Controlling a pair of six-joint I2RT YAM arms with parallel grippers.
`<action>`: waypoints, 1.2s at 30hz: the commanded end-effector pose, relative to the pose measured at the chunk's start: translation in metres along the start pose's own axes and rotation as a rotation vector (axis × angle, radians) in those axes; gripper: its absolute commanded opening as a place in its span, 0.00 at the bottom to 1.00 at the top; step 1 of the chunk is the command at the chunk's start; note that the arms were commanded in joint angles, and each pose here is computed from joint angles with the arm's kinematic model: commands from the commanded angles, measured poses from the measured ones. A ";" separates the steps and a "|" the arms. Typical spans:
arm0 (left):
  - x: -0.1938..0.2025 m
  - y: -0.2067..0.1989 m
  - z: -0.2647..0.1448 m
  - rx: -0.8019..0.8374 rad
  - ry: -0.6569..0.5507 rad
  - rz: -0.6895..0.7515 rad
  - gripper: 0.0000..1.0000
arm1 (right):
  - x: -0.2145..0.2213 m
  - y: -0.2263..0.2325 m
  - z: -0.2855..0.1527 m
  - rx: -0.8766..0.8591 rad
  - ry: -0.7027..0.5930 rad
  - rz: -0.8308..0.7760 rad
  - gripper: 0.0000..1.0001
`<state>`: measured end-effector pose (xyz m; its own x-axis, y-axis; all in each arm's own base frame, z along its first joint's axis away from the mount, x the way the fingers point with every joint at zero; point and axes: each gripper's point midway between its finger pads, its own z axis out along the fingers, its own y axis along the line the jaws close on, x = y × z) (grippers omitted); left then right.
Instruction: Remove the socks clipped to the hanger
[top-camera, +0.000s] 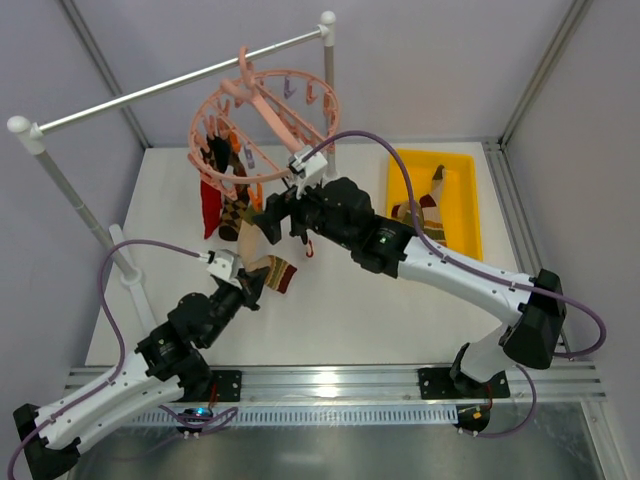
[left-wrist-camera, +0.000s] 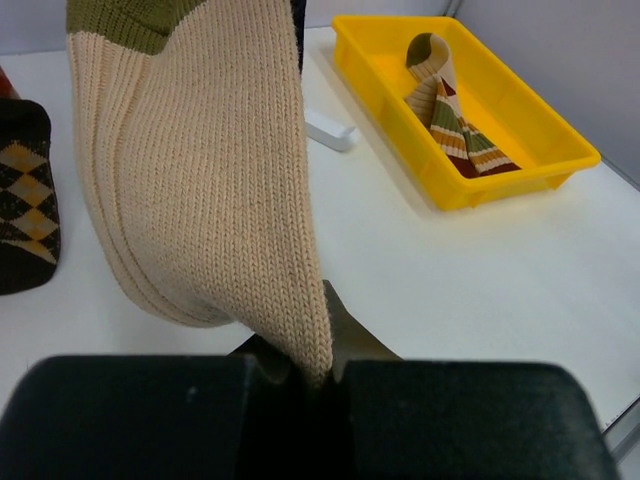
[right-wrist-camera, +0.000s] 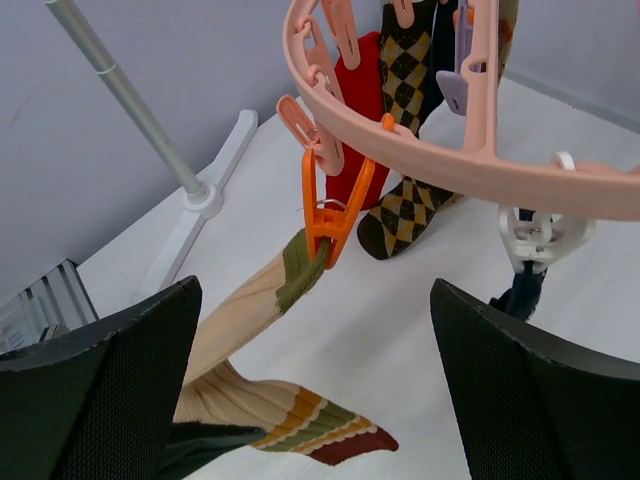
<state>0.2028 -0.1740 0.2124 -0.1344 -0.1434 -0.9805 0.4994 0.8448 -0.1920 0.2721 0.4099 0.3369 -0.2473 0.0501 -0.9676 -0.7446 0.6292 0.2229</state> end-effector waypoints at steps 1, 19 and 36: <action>-0.006 -0.007 0.000 0.033 -0.027 -0.014 0.00 | -0.035 0.014 0.002 -0.035 -0.070 -0.012 0.95; -0.004 -0.016 0.000 0.087 -0.024 -0.012 0.00 | -0.014 -0.009 0.062 0.106 0.005 -0.087 0.95; 0.000 -0.018 0.003 0.092 -0.008 -0.006 0.00 | -0.021 -0.022 0.067 0.174 -0.053 -0.101 0.39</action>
<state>0.1968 -0.1850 0.2074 -0.1501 -0.1300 -0.9801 0.5543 0.8098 -0.1923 0.3292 0.4468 0.3118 -0.2057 -0.0547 -0.9771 -0.6584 0.7464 0.0968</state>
